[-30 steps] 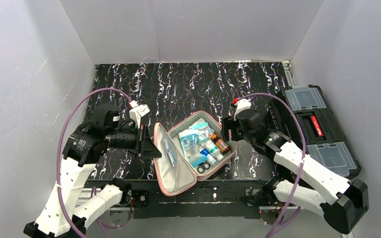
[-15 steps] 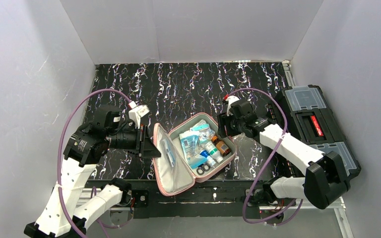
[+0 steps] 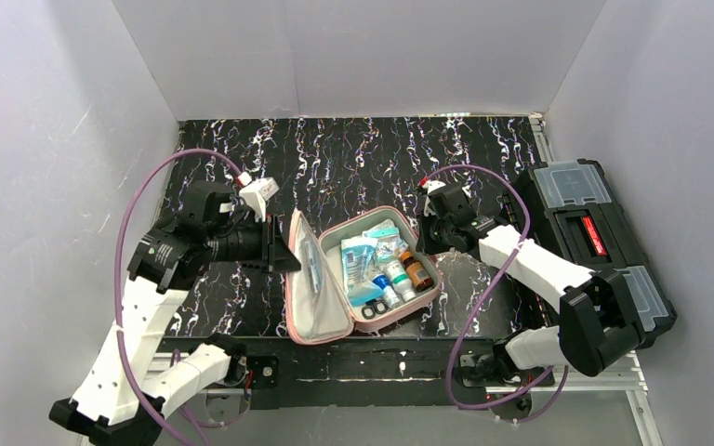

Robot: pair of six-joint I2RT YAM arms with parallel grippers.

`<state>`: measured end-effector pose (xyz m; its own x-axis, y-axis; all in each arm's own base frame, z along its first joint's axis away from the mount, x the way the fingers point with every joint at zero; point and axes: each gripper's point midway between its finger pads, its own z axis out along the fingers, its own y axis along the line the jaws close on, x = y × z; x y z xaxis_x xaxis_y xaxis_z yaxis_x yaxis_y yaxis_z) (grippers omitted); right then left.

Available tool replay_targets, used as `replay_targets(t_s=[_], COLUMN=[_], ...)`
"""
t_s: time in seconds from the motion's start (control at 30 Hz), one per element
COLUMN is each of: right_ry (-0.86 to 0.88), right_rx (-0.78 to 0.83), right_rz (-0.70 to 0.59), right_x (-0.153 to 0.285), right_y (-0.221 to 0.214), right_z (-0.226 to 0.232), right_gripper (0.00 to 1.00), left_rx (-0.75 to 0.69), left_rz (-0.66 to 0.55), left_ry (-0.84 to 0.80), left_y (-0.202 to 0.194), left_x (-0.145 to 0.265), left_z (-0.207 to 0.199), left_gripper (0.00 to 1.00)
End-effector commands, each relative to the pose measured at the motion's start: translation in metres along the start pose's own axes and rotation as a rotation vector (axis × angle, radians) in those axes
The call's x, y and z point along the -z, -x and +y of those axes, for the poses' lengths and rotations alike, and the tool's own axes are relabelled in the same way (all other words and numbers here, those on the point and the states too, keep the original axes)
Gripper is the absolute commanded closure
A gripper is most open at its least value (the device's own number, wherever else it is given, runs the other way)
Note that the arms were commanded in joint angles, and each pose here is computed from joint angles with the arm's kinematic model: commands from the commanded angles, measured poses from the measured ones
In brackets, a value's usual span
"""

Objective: Organize the medicine kit

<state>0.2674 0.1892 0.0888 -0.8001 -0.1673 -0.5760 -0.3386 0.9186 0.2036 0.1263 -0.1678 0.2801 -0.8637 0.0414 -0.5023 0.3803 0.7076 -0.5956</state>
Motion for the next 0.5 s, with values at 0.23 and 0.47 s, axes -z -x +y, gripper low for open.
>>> replay_targets(t_s=[0.23, 0.47], right_ry=[0.05, 0.123], right_rx=[-0.35, -0.423], right_rz=[-0.08, -0.13], right_x=[0.011, 0.028], right_y=[-0.028, -0.037], right_z=[0.011, 0.037], right_gripper=[0.99, 0.99], left_rx=[-0.068, -0.076], left_rz=[-0.083, -0.07], left_ry=[0.099, 0.083], left_y=[0.064, 0.097], left_x=[-0.017, -0.029], left_z=[0.012, 0.004], left_gripper=[0.96, 0.95])
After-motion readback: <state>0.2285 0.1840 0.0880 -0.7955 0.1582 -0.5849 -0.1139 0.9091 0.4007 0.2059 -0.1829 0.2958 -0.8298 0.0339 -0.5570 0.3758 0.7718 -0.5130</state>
